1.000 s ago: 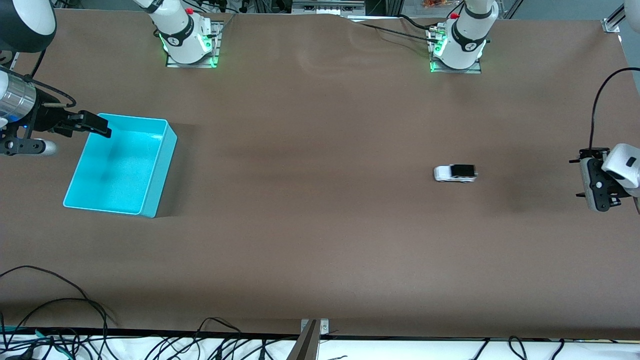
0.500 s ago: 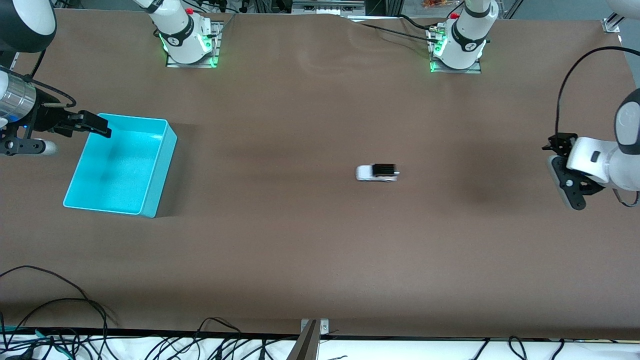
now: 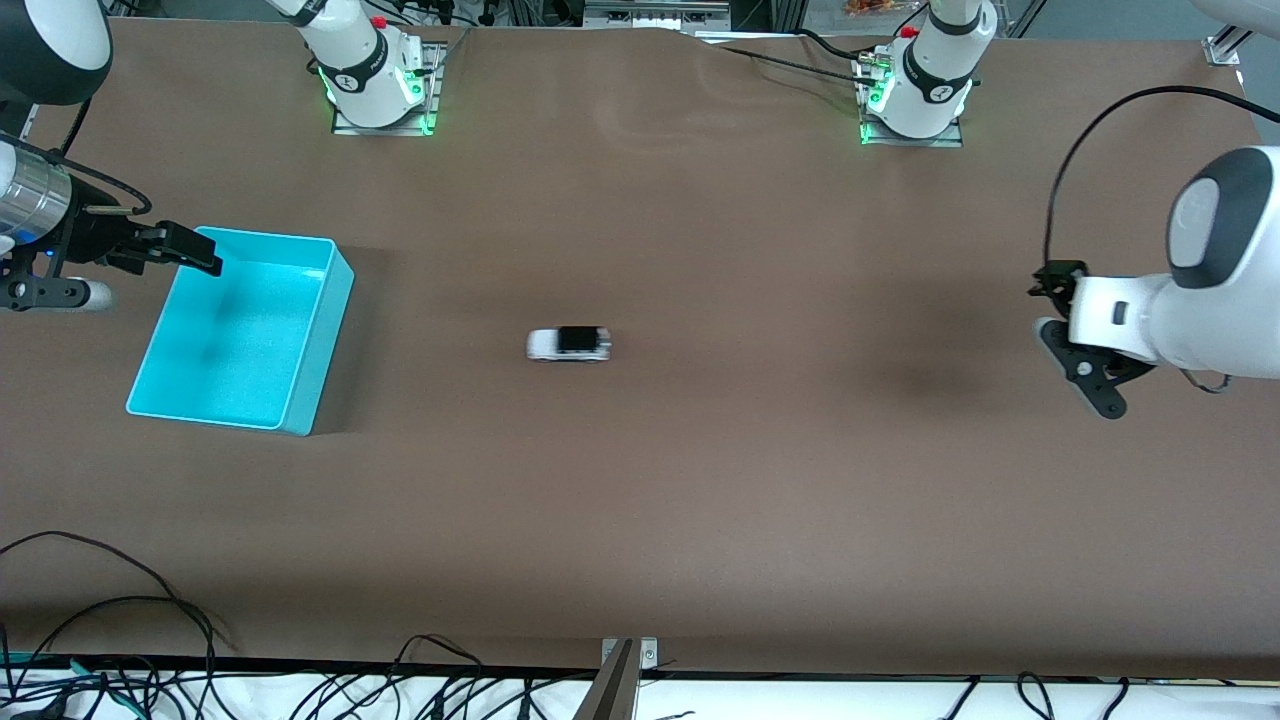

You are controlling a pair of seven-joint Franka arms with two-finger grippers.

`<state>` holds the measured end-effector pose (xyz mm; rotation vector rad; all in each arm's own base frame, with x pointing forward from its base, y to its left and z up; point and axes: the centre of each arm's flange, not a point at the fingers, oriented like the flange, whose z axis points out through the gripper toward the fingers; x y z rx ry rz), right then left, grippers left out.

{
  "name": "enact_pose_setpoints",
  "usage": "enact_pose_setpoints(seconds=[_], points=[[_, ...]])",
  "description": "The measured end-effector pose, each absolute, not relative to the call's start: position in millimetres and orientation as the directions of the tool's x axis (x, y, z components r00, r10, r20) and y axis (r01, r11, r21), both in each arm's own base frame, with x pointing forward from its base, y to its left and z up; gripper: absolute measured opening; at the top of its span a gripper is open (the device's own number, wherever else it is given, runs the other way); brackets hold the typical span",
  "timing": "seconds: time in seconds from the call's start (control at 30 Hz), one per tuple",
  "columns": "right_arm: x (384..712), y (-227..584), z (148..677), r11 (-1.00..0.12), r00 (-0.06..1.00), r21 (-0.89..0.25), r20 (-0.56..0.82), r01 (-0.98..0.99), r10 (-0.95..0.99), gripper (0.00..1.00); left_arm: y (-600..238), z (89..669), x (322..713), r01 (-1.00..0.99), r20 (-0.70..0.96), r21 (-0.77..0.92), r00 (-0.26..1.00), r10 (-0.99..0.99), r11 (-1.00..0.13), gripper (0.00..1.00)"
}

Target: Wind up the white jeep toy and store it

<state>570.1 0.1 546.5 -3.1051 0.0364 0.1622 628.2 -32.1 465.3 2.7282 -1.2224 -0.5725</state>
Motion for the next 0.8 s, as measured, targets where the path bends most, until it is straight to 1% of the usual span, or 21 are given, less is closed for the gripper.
enact_pose_setpoints(seconds=[0.23, 0.57, 0.8], points=[[570, -1, 550, -0.999, 0.995, -0.031, -0.098, -0.026, -0.023, 1.00, -80, 479, 620, -0.626, -0.312, 0.186, 0.693, -0.649, -0.758, 1.00], [570, -1, 549, -0.999, 0.995, -0.031, -0.101, -0.026, -0.023, 1.00, -121, 483, 612, -0.481, -0.337, 0.119, 0.803, -0.491, -0.869, 1.00], [568, 6, 539, -0.999, 0.988, -0.030, -0.151, -0.014, -0.009, 1.00, -132, 484, 609, -0.390, -0.346, 0.081, 0.852, -0.393, -0.917, 1.00]])
